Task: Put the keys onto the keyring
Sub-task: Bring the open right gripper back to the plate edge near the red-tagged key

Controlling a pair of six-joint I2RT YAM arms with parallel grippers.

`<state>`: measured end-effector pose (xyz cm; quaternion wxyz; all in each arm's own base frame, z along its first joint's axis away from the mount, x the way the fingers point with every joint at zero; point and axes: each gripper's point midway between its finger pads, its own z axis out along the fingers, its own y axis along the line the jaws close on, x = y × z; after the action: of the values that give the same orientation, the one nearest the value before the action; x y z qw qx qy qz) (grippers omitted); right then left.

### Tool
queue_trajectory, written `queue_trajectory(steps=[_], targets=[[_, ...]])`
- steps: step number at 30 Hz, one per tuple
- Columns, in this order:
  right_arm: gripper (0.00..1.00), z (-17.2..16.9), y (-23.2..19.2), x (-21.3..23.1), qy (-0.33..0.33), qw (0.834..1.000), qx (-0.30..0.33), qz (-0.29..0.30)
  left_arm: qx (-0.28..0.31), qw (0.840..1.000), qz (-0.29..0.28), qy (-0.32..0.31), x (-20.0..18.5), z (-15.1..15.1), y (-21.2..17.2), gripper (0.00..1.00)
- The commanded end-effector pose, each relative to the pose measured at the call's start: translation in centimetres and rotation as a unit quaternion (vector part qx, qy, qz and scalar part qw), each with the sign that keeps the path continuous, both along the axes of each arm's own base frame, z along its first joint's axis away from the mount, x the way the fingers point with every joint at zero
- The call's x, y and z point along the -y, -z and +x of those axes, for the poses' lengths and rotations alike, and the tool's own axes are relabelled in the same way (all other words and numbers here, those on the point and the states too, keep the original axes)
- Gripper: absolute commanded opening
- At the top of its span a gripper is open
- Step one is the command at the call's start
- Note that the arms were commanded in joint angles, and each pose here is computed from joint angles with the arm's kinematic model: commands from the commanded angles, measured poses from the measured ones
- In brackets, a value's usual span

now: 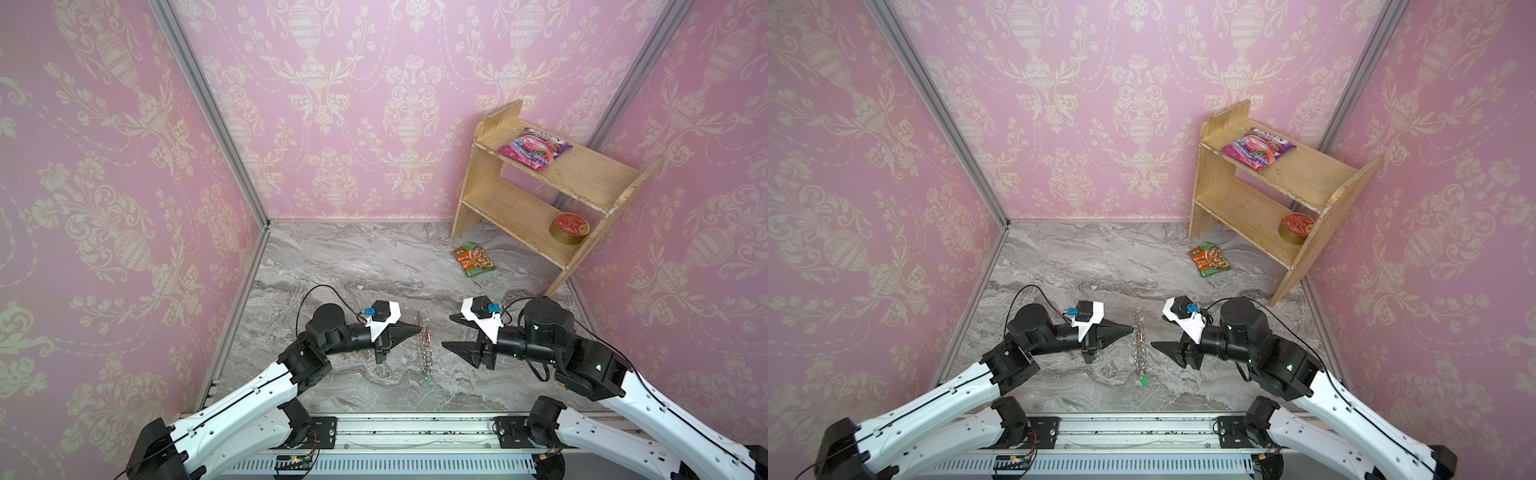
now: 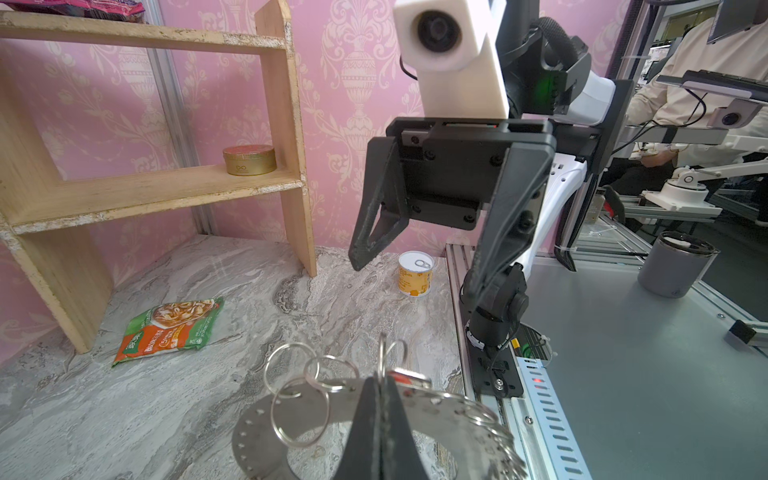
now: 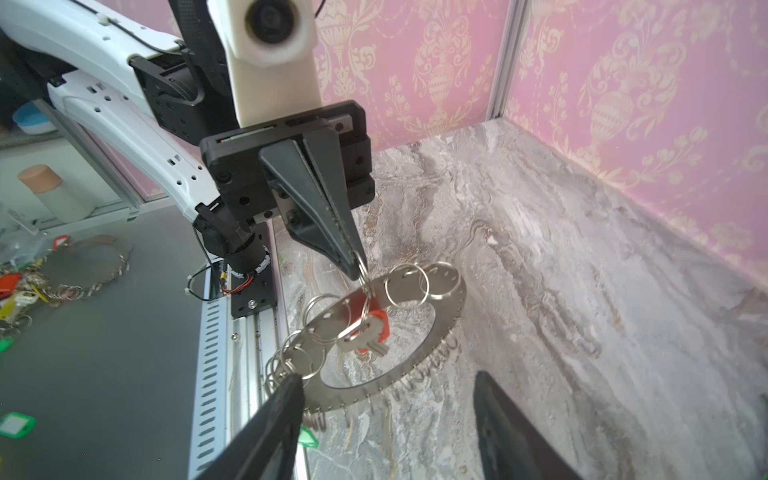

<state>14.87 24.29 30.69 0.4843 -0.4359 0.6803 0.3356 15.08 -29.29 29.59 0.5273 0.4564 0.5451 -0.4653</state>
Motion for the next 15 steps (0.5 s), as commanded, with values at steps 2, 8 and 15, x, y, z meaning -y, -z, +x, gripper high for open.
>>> queue_trajectory(steps=[2, 8, 15], targets=[[0.48, -0.2, -1.3, -1.2, -0.033, 0.999, 0.012, 0.032, 0.015, 0.999, -0.028, 0.027, 0.2, -1.2, -1.7, 0.00], [0.34, 0.0, -1.0, -2.1, -0.047, 0.998, 0.004, 0.035, 0.019, 0.999, -0.030, 0.038, 0.4, -1.6, -2.0, 0.00], [0.25, 0.0, -0.6, -2.8, -0.064, 0.997, -0.006, 0.036, 0.025, 0.998, -0.033, 0.046, 0.5, -1.9, -2.4, 0.00]])
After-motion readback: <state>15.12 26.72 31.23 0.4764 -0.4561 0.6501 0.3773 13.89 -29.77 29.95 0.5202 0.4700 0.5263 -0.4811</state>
